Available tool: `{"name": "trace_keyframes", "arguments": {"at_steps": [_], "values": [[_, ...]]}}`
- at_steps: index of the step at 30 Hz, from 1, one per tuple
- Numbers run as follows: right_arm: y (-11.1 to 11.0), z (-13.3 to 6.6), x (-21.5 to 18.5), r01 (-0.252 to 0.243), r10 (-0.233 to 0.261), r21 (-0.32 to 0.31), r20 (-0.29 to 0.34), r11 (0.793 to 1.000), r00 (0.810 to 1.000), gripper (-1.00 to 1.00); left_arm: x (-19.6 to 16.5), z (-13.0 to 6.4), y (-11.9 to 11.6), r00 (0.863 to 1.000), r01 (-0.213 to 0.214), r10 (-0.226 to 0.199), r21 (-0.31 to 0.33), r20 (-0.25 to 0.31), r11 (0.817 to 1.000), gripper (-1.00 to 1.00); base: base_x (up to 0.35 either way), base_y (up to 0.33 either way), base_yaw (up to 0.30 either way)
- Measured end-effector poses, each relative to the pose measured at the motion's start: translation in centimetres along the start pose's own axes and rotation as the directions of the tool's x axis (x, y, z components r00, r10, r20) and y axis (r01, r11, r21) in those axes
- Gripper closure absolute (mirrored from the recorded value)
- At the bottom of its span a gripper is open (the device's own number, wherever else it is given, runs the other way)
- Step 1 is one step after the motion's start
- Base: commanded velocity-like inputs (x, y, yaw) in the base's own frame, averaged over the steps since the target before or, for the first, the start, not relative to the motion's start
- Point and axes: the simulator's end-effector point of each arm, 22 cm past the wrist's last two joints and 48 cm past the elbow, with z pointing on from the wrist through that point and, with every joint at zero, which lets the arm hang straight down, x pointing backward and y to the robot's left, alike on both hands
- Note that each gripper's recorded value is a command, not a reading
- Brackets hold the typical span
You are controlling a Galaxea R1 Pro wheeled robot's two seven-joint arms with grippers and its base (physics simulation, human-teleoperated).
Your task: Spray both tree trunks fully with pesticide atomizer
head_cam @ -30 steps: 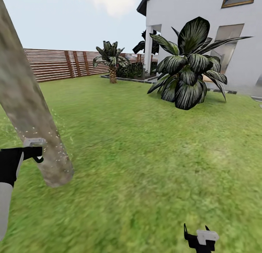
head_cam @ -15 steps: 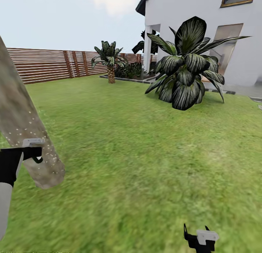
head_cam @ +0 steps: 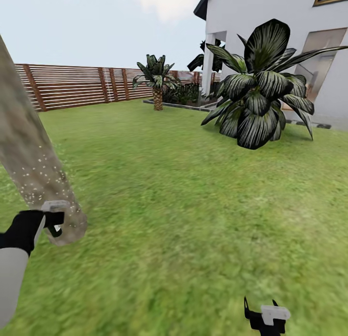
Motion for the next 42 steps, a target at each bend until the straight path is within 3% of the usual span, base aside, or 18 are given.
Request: {"name": "trace_keyframes", "arguments": {"at_steps": [7, 13, 14, 18, 22, 25, 28, 31, 34, 38, 42], "values": [[0.0, 0.0, 0.0, 0.000, 0.000, 0.000, 0.000, 1.000, 1.000, -1.00, 4.1, 0.6, 2.8, 0.999, -0.022, 0.019, -0.100, -0.030, 0.995, 1.00, 0.113, -0.006, 0.000], [0.0, 0.0, 0.0, 0.000, 0.000, 0.000, 0.000, 1.000, 1.000, -1.00, 5.1, 1.0, 2.3, 0.999, -0.033, 0.033, -0.101, 0.007, 0.994, 1.00, 0.039, 0.035, 0.000], [0.0, 0.0, 0.0, 0.000, 0.000, 0.000, 0.000, 1.000, 1.000, -1.00, 5.1, 1.0, 2.5, 1.000, -0.023, 0.024, -0.104, 0.007, 0.994, 1.00, 0.194, 0.194, 0.000], [0.0, 0.0, 0.0, 0.000, 0.000, 0.000, 0.000, 1.000, 1.000, -1.00, 5.7, 0.8, 4.6, 0.997, 0.077, -0.076, -0.120, 0.012, 0.990, 1.00, 0.226, 0.236, 0.000], [0.0, 0.0, 0.0, 0.000, 0.000, 0.000, 0.000, 1.000, 1.000, -1.00, 6.2, 1.0, 4.0, 0.997, 0.083, -0.083, -0.109, 0.004, 0.991, 1.00, 0.144, 0.134, 0.000], [0.0, 0.0, 0.0, 0.001, -0.001, -0.001, 0.000, 1.000, 1.000, -1.00, 9.3, 2.0, 0.6, 0.994, 0.082, -0.086, -0.061, -0.064, 0.995, 1.00, 0.013, 0.011, 0.000], [0.0, 0.0, 0.0, 0.000, 0.000, 0.000, 0.000, 1.000, 1.000, -1.00, 10.1, 2.1, -0.6, 0.993, 0.082, -0.086, -0.045, -0.081, 0.996, 1.00, 0.002, 0.001, 0.000], [0.0, 0.0, 0.0, 0.001, -0.001, -0.001, 0.000, 1.000, 1.000, -1.00, 10.0, 2.1, 0.5, 0.993, 0.083, -0.087, -0.059, -0.078, 0.995, 1.00, 0.000, 0.000, 0.000], [0.0, 0.0, 0.0, 0.001, -0.001, -0.001, 0.000, 1.000, 1.000, -1.00, 9.6, 1.8, 3.7, 0.994, 0.078, -0.085, -0.102, -0.070, 0.992, 1.00, 0.000, 0.000, 0.000], [0.0, 0.0, 0.0, 0.001, -0.001, -0.001, 0.000, 1.000, 1.000, -1.00, 10.3, 1.5, 5.9, 0.994, 0.068, -0.081, -0.163, -0.075, 0.984, 1.00, 0.000, 0.028, 0.000], [0.0, 0.0, 0.0, 0.001, -0.001, -0.001, 0.000, 1.000, 1.000, -1.00, 11.2, 1.6, 6.0, 0.993, 0.064, -0.081, -0.178, -0.088, 0.982, 1.00, -0.045, 0.244, 0.000]]}}
